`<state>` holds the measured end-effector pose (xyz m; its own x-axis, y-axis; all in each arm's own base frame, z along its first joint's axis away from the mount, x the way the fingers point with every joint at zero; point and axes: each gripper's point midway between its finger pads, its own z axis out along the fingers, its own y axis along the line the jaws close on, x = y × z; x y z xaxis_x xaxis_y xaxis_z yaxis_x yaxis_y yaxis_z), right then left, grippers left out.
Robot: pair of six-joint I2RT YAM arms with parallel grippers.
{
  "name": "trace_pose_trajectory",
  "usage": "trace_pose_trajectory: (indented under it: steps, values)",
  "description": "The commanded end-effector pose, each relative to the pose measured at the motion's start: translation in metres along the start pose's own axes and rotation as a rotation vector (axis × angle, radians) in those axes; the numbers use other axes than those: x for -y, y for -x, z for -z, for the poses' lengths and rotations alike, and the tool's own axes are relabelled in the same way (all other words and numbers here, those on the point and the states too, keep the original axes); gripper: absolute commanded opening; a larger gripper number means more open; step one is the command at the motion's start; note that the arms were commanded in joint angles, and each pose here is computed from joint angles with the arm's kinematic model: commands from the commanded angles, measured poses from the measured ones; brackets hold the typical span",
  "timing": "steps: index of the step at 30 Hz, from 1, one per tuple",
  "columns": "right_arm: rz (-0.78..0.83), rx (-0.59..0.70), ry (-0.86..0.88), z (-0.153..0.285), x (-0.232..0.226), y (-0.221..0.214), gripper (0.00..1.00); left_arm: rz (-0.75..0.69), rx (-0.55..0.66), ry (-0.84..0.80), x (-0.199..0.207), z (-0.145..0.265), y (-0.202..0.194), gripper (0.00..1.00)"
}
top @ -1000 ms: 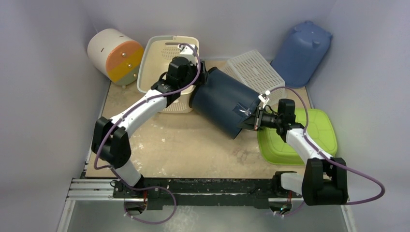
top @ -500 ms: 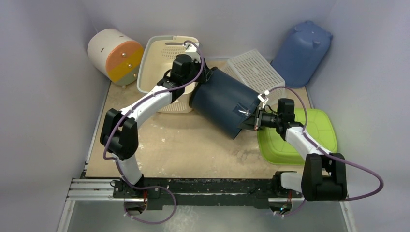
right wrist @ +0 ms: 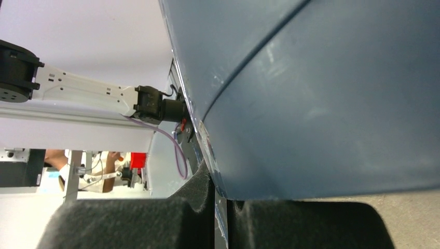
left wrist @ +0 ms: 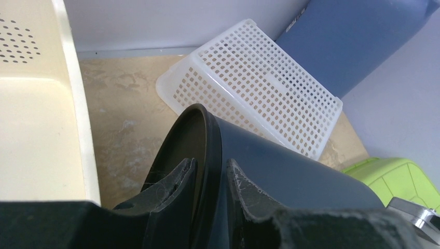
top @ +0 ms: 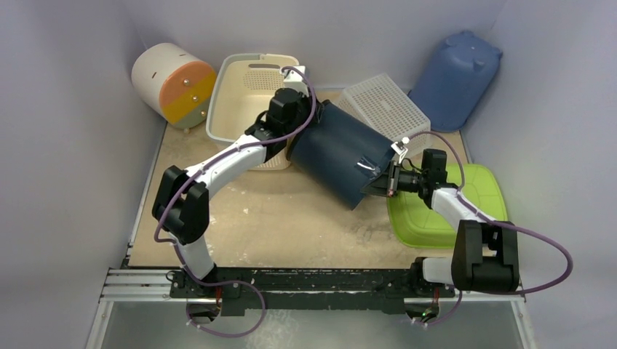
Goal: Turn the large container upside down
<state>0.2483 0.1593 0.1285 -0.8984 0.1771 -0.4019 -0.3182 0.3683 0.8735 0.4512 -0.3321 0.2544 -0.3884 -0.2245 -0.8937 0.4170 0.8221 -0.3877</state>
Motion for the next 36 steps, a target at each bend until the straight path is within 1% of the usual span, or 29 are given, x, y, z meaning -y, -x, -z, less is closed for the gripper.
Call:
trace_pose_trajectory:
  steps: [1,3,8,13,19,23,29,36]
  values:
    - [-0.327,0.003,-0.608,0.018,0.123,-0.053,0.02,0.095,-0.155,-0.421,0.152,0.053,-0.04,0.26]
    - [-0.333,0.014,-0.626,0.02,0.125,-0.052,0.05,0.095,-0.151,-0.434,0.159,0.059,-0.036,0.26]
    - [-0.348,0.043,-0.667,0.024,0.128,-0.049,0.1,0.091,-0.168,-0.465,0.173,0.07,-0.041,0.26]
    - [-0.366,0.073,-0.72,0.031,0.128,-0.048,0.16,0.092,-0.178,-0.508,0.196,0.082,-0.046,0.26]
    - [-0.358,0.114,-0.742,0.038,0.119,-0.041,0.18,0.074,-0.18,-0.539,0.214,0.091,-0.042,0.26]
    - [-0.348,0.139,-0.743,0.041,0.114,-0.037,0.18,0.065,-0.181,-0.539,0.214,0.095,-0.042,0.27]
    - [-0.337,0.145,-0.739,0.042,0.112,-0.038,0.18,0.07,-0.19,-0.516,0.204,0.098,-0.052,0.27]
    - [-0.314,0.157,-0.74,0.046,0.104,-0.036,0.18,0.052,-0.179,-0.477,0.193,0.102,-0.052,0.29]
